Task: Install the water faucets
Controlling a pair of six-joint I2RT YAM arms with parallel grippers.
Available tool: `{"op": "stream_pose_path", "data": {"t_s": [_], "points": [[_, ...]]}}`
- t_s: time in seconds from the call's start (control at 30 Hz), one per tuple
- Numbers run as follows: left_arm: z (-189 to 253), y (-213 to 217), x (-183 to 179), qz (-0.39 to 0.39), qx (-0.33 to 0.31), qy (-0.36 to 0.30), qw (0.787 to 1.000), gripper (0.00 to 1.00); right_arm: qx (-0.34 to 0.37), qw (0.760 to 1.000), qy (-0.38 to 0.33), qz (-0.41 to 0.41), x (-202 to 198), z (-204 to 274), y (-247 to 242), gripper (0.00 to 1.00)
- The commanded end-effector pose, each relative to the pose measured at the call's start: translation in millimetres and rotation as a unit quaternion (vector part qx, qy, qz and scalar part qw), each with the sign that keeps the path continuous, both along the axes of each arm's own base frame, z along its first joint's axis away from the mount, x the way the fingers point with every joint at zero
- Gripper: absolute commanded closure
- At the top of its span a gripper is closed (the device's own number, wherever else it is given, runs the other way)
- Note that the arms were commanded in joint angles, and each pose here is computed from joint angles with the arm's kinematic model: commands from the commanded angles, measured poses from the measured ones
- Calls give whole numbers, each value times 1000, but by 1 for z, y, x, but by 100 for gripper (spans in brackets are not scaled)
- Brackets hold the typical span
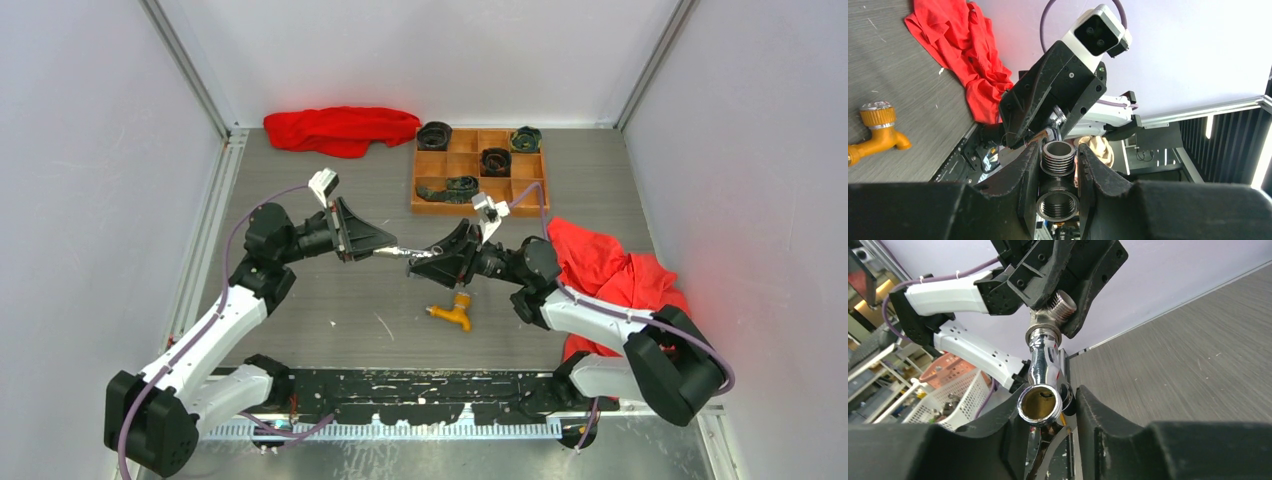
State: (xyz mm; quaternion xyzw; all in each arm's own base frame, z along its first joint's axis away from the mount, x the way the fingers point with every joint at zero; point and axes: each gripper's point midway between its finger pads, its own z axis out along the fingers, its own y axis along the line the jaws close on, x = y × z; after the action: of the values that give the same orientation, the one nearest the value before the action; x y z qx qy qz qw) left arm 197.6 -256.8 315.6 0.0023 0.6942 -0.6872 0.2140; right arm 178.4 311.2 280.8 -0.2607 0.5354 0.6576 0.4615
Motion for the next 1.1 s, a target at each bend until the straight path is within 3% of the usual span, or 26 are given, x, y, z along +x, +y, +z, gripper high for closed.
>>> {"op": "stream_pose_path", "data": {"t_s": [0.0,0.13,0.27,0.37,0.47,0.6,0.63,0.73,0.87,1.07], "points": [[20,3,-5,1,-17,-54,998,100,56,998,-10,25,-8,36,-1,65],[15,4,0,19,-5,-60,998,100,68,995,55,46,-9,40,1,82],[12,7,6,44,6,-86,995,100,56,980,169,84,-7,37,8,89],[6,9,12,63,22,-109,992,100,48,960,245,128,-11,38,14,90],[-2,11,19,82,37,-125,988,100,48,934,323,145,-6,34,15,98],[-15,13,28,103,49,-128,985,100,49,893,422,152,2,20,15,98],[-19,13,30,106,51,-125,985,100,61,887,428,160,1,24,12,96],[-30,12,34,107,53,-108,987,100,81,879,435,176,0,34,8,70],[-42,12,39,116,48,-87,988,100,95,880,430,178,1,46,6,47],[-61,12,44,129,44,-51,989,100,111,880,429,173,3,54,2,33]]}}
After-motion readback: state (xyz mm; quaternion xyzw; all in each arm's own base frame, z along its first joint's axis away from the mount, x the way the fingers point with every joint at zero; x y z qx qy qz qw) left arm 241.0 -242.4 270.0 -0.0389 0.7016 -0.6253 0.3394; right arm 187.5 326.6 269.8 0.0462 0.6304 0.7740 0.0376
